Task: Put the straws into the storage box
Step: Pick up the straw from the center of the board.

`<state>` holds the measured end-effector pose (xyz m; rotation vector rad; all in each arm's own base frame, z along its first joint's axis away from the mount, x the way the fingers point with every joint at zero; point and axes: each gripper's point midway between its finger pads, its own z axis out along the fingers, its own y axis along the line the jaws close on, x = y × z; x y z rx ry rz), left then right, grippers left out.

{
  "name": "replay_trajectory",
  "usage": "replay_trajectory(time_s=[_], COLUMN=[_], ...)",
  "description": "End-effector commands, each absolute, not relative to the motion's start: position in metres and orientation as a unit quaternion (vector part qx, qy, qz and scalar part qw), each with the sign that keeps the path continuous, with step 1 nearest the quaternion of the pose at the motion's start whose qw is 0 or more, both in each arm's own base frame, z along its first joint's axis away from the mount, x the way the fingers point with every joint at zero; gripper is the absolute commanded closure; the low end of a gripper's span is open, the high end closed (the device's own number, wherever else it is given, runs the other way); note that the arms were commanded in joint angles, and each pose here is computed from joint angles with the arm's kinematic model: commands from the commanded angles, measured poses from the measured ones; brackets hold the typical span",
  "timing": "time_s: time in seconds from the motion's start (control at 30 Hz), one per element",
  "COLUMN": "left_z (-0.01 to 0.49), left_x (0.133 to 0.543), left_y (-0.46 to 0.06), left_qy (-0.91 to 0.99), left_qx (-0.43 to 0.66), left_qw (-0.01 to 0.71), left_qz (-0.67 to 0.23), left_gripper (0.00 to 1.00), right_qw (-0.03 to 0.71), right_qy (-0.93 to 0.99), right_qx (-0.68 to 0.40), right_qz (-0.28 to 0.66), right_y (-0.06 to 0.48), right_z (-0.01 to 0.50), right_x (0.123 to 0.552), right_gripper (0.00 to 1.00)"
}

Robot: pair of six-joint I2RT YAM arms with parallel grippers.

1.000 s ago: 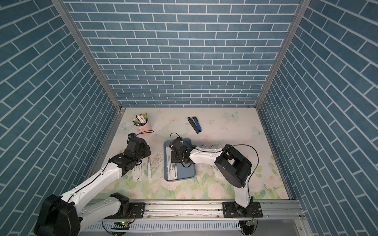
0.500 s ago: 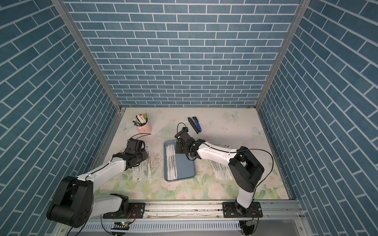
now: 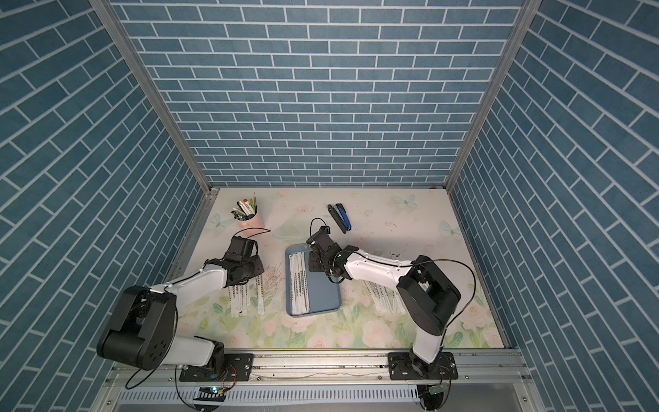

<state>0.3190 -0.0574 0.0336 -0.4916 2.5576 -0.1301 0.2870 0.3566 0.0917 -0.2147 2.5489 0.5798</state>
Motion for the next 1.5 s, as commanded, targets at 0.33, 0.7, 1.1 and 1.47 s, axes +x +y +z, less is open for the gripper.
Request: replay_trajectory(time_s=[0.33, 0.7, 1.1, 1.47], left_z=[0.024, 0.020, 0.033, 0.020], left_x=[0.332, 0.329, 0.319, 0.314], left_y=[-0.065, -0.069, -0.064, -0.062], left_qy=[0.955, 0.958, 0.957, 0.961], left_qx=[-0.152, -0.143, -0.140, -0.135], left_qw=[0.255, 0.247, 0.254, 0.241], left_qz=[-0.027, -0.017, -0.011, -0.004], left_gripper=[0.74, 0.83, 0.75, 0.76], right_qw=[0.271, 0.272, 0.268, 0.267], right_qy=[0.936, 0.935, 0.935, 0.935], right_qx=[-0.083, -0.080, -0.083, -0.083], right_qz=[0.211, 0.212, 0.217, 0.219], right_y=[0.349, 0.347, 0.351, 0.352], right_z=[0.098, 0.096, 0.094, 0.095], right_x=[0.292, 0.292, 0.291, 0.291], right_gripper=[0.75, 0.76, 0.76, 0.76])
